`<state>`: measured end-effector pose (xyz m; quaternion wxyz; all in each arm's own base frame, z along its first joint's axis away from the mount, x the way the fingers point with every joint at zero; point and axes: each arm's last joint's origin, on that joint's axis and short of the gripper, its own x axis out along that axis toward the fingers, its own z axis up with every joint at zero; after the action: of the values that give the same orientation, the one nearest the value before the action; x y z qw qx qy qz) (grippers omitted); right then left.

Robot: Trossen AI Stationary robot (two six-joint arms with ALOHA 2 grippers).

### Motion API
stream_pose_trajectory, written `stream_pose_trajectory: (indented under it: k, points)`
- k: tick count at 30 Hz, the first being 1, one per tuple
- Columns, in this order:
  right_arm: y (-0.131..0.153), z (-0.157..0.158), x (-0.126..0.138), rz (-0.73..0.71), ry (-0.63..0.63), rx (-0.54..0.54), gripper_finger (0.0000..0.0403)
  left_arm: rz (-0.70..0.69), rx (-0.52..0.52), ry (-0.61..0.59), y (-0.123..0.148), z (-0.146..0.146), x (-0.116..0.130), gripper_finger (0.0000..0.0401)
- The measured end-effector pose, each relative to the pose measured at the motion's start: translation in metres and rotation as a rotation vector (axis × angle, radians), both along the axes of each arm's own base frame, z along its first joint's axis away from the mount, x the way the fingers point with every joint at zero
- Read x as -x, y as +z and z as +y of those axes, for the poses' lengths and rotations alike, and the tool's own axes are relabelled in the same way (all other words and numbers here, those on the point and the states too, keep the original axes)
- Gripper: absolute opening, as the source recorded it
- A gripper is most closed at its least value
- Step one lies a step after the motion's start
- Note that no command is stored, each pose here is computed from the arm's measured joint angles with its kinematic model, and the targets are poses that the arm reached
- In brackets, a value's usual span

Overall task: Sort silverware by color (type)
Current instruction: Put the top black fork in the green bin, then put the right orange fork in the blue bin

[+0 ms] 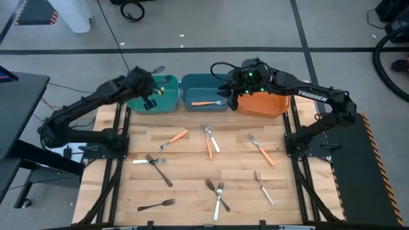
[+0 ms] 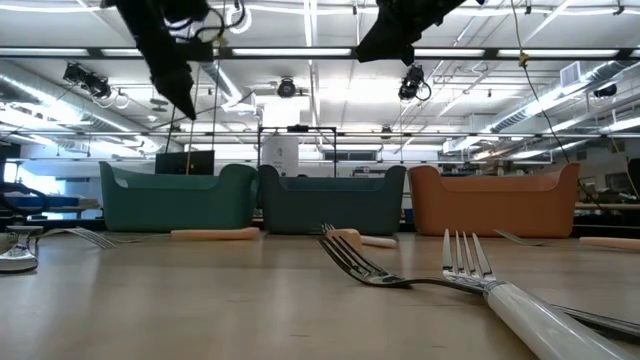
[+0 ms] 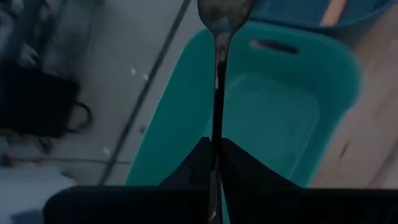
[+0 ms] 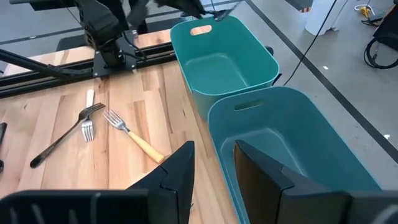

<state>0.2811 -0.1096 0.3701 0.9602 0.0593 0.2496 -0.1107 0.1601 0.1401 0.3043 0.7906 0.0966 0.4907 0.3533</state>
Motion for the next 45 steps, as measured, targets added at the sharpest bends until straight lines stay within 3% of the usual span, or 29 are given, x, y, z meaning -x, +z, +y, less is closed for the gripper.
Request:
stream_pose_trajectory:
  k: [3,8,22,33,39,45]
  points:
    - [0.0,0.0,0.0,0.0,0.0,0.0,0.0121,-0.019,0.13,0.025,-0.021,0.017,0.007,0.0027]
    - [0.001,0.0,0.0,-0.008,0.001,0.005,0.012,0.111,0.258,0.055,-0.064,0.031,0.01,0.0027]
    - [0.0,0.001,-0.001,-0.015,-0.023,-0.044,0.012,0.158,0.285,0.052,-0.091,0.048,-0.007,0.0048]
    - [-0.002,0.022,-0.007,0.009,0.054,-0.057,0.012,0.16,0.298,0.059,-0.083,0.046,-0.007,0.0109]
    - [-0.01,0.046,-0.007,0.102,0.059,-0.172,0.012,0.116,0.332,0.112,-0.048,0.035,-0.011,0.0109]
    - [-0.024,0.057,0.001,0.254,-0.113,-0.226,0.012,-0.043,0.342,0.057,-0.003,0.018,-0.023,0.0109]
